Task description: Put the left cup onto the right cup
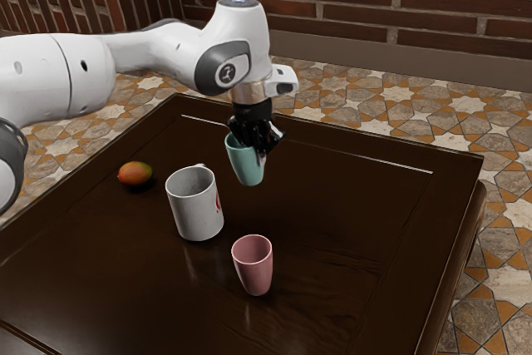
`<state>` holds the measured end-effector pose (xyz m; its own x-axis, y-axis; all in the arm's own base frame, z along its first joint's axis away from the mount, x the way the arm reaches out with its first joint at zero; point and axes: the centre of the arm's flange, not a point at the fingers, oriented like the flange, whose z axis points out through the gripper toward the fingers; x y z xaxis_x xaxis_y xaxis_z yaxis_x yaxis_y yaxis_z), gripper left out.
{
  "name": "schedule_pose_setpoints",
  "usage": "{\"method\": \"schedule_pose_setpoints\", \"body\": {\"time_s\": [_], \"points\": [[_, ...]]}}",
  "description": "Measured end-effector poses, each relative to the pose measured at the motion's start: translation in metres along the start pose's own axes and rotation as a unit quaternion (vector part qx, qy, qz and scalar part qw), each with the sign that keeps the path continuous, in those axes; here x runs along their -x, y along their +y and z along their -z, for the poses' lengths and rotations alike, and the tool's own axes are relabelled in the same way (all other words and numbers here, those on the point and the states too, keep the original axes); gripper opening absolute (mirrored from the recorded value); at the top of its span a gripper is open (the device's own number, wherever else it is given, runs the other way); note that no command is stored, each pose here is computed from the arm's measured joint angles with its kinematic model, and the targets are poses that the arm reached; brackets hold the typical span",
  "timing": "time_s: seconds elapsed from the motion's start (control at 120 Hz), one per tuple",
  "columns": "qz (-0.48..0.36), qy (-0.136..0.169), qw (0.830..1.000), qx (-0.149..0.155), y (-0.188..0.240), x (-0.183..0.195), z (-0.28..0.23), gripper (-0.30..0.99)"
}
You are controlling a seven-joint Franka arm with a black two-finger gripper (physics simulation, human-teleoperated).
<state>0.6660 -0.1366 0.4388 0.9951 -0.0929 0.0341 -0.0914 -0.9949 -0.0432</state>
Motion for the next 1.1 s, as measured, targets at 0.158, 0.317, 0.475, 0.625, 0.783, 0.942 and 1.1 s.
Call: {"method": "schedule_pose_setpoints", "body": {"time_s": [0.158,0.317,0.475,0.625,0.783,0.942,1.1], "points": [[-0.012,-0.019,1.0,0.001,0.028,0.035,0.001,-0.09],[-0.021,-0.023,0.999,-0.009,0.054,0.082,0.018,-0.09],[-0.024,-0.021,0.999,-0.012,0.081,0.101,0.025,-0.09],[-0.007,-0.032,0.999,-0.011,0.083,0.107,0.01,-0.09],[0.003,-0.039,0.999,-0.01,0.091,0.118,-0.004,-0.09],[0.014,-0.04,0.999,-0.009,0.095,0.12,-0.01,-0.09],[0.027,-0.046,0.999,-0.007,0.095,0.116,-0.026,-0.09]]}}
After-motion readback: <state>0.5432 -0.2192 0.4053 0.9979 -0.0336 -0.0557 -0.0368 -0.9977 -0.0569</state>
